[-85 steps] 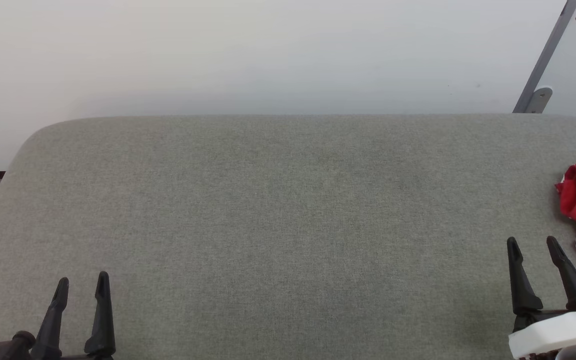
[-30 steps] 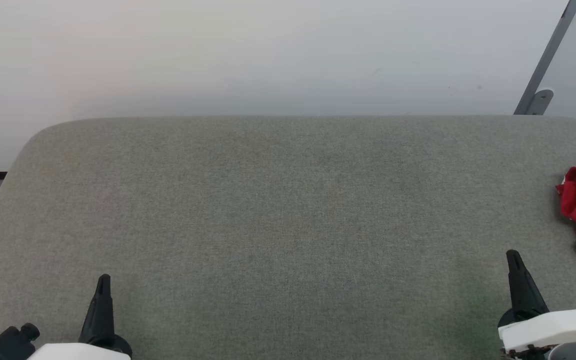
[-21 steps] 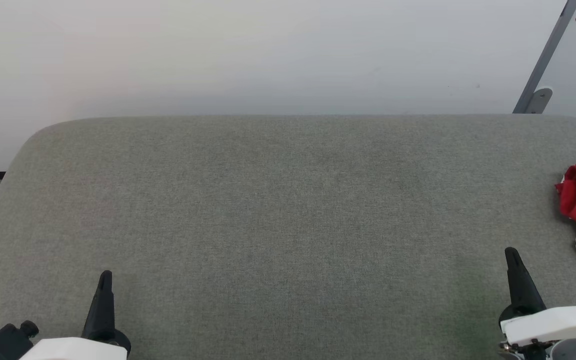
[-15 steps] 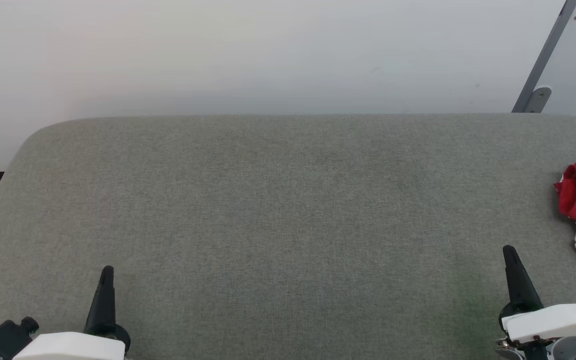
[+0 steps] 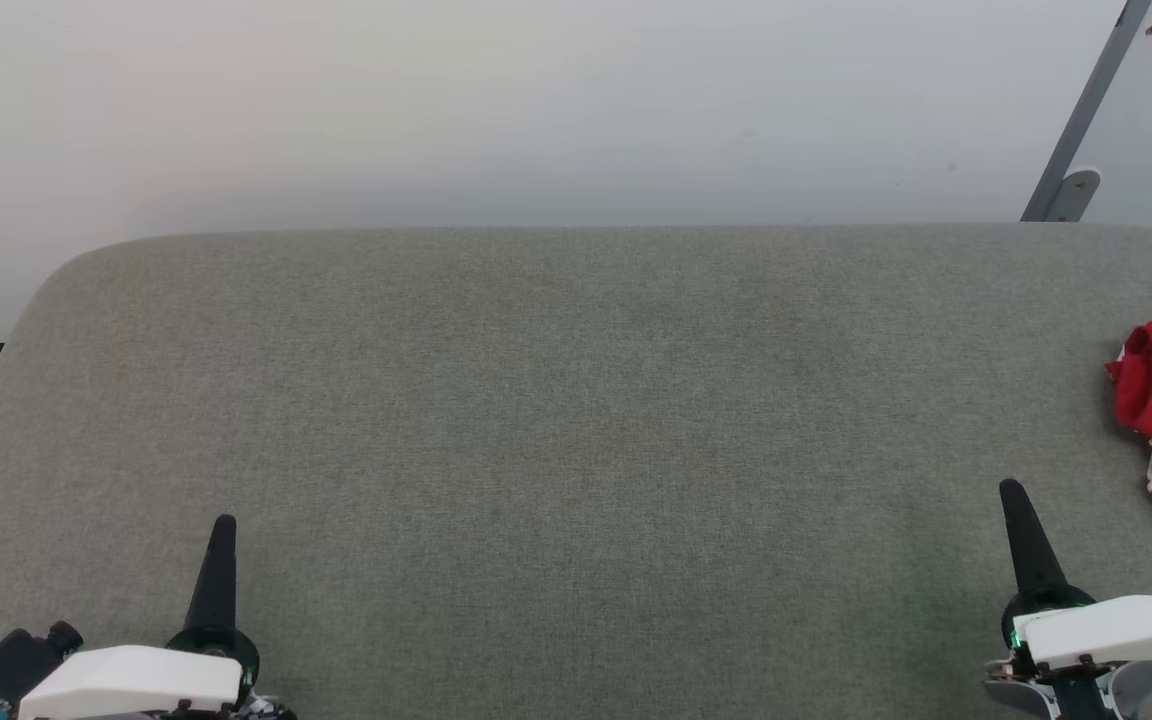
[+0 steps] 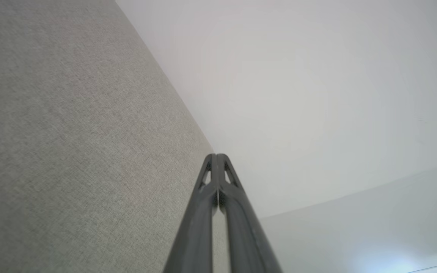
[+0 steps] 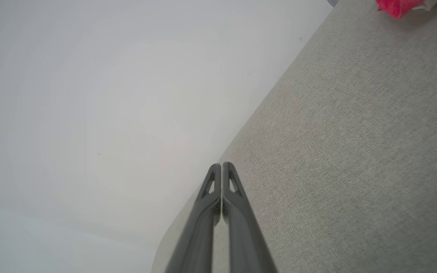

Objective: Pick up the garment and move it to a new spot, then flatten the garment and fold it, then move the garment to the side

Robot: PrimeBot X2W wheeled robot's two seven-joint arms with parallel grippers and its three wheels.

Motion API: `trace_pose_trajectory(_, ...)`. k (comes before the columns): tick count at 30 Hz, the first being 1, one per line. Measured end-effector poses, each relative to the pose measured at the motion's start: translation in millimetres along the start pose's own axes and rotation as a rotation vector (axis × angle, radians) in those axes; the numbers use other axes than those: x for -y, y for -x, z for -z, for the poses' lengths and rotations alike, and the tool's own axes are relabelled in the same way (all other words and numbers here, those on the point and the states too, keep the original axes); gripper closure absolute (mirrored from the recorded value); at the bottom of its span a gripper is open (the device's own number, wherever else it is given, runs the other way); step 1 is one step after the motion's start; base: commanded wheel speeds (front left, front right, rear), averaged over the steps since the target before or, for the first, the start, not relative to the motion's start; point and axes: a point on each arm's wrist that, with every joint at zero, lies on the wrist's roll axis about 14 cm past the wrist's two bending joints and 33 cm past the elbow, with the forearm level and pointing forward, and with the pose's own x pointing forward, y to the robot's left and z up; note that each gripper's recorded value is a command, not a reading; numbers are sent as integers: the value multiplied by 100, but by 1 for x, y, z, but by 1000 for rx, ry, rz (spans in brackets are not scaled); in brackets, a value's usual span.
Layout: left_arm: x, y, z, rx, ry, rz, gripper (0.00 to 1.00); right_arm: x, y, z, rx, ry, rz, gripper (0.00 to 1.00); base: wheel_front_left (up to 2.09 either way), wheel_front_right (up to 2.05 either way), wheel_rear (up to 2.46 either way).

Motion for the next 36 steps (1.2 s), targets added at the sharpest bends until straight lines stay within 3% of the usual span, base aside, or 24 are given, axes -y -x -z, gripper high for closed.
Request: trace_pose_trajectory(36,14,-17,10,-43,289,27,100,-10,-8,0,-12,-312,-26,100,0,0,0)
